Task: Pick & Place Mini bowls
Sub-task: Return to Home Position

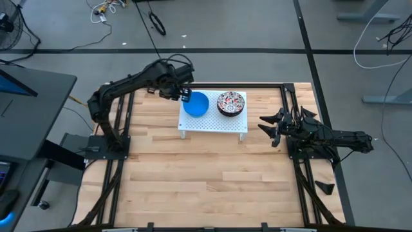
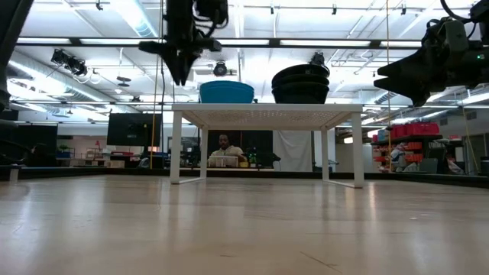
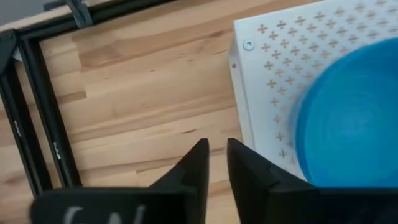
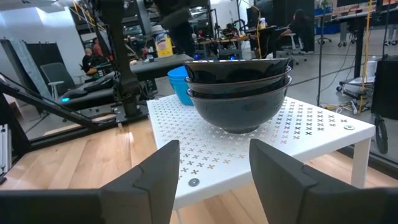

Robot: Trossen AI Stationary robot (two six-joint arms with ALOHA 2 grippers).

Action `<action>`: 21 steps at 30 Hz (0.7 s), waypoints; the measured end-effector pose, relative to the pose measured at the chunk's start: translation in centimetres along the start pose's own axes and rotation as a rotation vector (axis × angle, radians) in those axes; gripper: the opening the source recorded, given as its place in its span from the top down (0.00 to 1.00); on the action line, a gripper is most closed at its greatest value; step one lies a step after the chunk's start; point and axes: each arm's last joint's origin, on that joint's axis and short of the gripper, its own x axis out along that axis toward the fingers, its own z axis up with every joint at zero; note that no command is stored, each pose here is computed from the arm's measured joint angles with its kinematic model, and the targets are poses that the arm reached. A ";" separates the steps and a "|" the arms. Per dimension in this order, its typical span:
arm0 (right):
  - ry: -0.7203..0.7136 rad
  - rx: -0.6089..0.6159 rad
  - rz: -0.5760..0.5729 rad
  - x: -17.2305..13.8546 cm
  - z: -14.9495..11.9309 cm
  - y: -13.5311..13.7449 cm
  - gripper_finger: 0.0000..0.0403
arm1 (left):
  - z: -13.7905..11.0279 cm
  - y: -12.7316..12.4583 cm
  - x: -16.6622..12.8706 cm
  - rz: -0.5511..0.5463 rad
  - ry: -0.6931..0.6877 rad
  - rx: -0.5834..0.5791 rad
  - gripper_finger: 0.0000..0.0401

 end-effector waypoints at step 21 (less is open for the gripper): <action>0.000 0.000 0.000 0.0 0.0 0.0 0.51 | -11.2 5.0 0.6 -0.521 -0.275 0.586 0.99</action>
